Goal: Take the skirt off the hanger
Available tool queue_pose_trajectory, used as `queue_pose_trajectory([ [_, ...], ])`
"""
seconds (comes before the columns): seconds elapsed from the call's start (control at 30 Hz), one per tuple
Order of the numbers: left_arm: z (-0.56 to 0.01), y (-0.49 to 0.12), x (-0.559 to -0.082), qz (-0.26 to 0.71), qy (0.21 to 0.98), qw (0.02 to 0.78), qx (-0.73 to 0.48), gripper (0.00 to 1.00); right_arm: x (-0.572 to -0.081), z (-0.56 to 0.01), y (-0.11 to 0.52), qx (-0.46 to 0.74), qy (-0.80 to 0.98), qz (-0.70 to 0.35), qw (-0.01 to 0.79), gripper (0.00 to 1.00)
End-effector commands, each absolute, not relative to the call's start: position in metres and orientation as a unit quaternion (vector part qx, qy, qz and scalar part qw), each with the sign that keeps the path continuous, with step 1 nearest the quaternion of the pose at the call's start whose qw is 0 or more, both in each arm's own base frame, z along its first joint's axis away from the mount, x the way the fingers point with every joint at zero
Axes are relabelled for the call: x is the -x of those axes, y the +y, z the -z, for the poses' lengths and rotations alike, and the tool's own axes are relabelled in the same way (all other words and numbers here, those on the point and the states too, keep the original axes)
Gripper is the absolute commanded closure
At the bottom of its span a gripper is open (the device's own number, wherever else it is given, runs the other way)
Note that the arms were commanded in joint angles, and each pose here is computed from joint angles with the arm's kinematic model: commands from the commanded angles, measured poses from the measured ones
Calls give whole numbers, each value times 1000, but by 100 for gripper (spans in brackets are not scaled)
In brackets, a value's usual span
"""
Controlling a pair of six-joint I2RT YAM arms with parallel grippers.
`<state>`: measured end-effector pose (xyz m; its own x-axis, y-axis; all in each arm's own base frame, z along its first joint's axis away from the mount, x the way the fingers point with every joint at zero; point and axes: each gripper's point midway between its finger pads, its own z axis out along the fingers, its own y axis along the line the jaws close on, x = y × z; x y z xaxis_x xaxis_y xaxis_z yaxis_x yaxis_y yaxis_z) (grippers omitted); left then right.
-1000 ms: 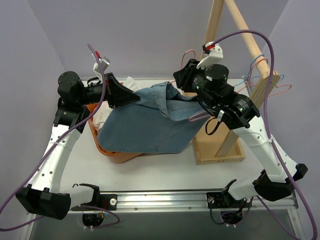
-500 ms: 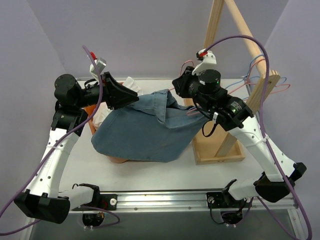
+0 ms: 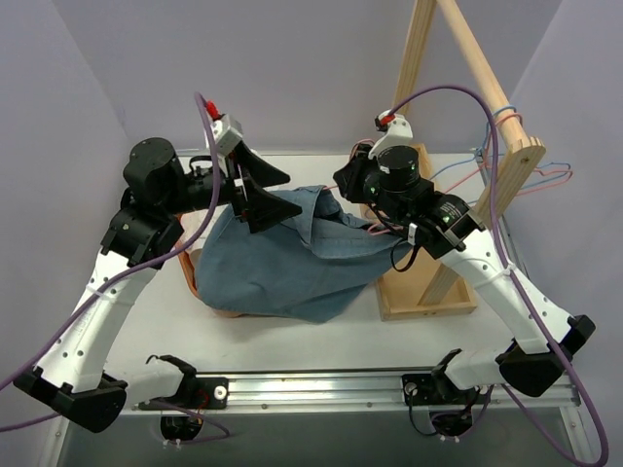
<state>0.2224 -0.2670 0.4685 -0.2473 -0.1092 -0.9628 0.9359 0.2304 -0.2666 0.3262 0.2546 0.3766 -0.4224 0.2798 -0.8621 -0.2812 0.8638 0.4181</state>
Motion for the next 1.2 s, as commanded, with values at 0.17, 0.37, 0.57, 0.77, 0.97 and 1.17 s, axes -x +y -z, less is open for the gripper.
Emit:
queue_pose_trajectory([
  [0.17, -424, -266, -254, 340, 710, 535, -307, 6, -314, -436, 255, -20, 746, -333, 576, 100],
  [0.37, -406, -254, -283, 272, 753, 547, -244, 6, -309, -438, 259, -15, 743, -350, 570, 100],
  [0.57, -394, -260, -293, 256, 763, 551, -222, 6, -306, -437, 256, -17, 743, -349, 570, 100],
  [0.77, -394, -272, -291, 236, 762, 562, -217, 6, -305, -436, 258, -16, 742, -355, 568, 100],
  [0.97, -404, -284, -279, 242, 752, 574, -218, 6, -306, -433, 255, -18, 745, -347, 569, 100],
  [1.17, -398, -293, -271, 212, 755, 581, -216, 6, -304, -433, 255, -20, 743, -351, 570, 100],
])
